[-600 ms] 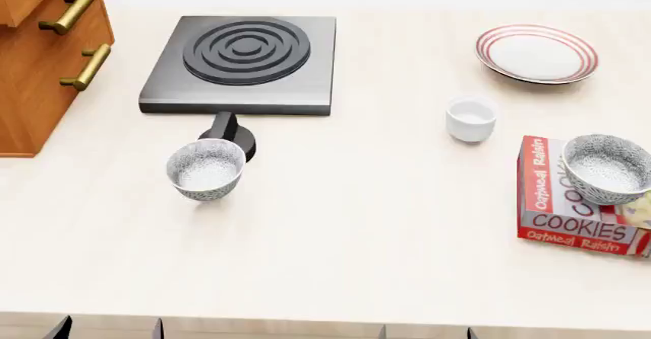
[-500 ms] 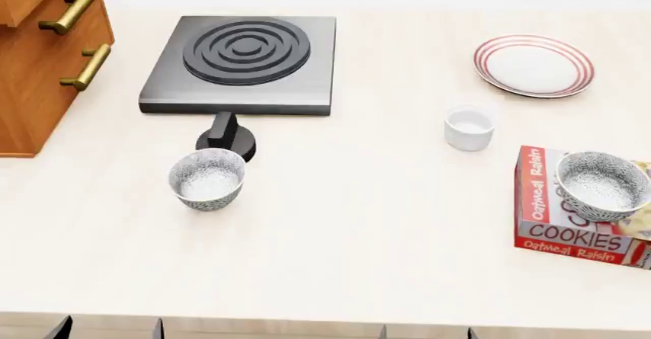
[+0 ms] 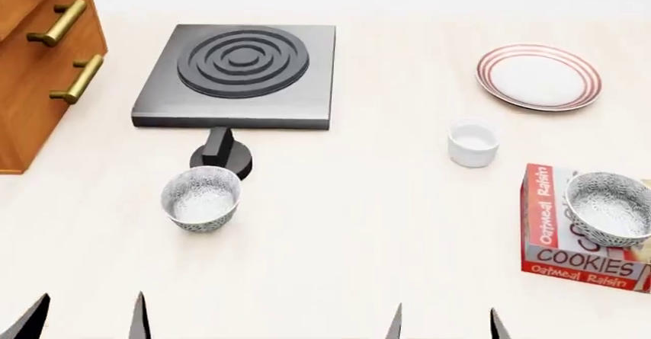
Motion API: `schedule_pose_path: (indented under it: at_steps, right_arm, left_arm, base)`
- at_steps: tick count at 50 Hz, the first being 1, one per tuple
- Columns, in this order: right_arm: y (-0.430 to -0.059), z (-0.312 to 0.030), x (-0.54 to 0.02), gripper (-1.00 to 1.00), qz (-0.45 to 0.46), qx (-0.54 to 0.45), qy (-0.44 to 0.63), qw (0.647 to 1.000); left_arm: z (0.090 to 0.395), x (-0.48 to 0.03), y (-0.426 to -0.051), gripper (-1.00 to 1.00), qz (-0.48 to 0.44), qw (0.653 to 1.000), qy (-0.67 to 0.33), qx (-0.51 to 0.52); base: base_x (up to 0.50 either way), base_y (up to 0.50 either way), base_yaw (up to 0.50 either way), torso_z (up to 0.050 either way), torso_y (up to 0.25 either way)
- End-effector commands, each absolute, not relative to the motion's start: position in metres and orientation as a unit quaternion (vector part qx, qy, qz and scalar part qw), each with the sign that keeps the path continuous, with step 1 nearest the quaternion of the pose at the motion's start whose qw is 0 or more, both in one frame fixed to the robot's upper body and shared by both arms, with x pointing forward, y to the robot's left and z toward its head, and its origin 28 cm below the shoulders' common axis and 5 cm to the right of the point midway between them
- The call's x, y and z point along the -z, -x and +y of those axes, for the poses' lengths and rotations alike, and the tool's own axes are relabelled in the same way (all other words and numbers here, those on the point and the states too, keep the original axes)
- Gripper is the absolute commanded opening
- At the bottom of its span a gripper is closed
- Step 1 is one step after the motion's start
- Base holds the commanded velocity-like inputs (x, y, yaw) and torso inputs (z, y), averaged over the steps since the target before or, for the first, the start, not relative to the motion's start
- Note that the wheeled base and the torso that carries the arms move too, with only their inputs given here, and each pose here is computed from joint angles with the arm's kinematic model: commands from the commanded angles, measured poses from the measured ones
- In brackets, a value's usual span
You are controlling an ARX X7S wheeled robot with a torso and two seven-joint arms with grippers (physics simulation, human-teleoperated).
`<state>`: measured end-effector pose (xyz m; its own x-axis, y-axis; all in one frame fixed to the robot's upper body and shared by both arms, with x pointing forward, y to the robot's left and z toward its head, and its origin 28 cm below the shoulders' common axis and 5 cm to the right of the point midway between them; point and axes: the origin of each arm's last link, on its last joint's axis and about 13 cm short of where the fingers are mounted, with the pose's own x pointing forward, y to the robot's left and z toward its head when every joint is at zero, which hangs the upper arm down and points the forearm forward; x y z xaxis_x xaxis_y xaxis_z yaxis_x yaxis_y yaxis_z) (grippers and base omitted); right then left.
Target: Pick the akita bowl on the cookies box and place it on the plate.
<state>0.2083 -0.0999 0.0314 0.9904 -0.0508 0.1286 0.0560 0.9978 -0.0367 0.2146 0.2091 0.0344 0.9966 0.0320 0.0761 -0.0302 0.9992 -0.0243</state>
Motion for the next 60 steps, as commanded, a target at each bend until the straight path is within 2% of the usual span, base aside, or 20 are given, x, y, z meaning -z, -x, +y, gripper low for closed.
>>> schedule_pose_path:
  at_steps: [1, 17, 60]
  right_arm:
    - [-0.203, -0.106, -0.069, 1.00, -0.133, 0.049, 0.019, 0.990]
    - [-0.184, -0.117, -0.121, 1.00, -0.220, 0.063, 0.020, 0.973]
    - [-0.178, -0.119, -0.125, 1.00, -0.244, 0.054, 0.025, 0.968]
  left_arm:
    - [0.214, -0.077, -0.213, 1.00, -0.106, 0.994, 0.026, -0.021]
    - [0.218, -0.117, -0.198, 1.00, -0.150, 0.988, 0.042, 0.009]
    - [0.219, -0.117, -0.200, 1.00, -0.147, 0.988, 0.037, 0.010]
  base:
    - [0.50, 0.00, 0.00, 0.000, 0.000]
    - [0.50, 0.00, 0.00, 0.000, 0.000]
    - [0.49, 0.00, 0.00, 0.000, 0.000]
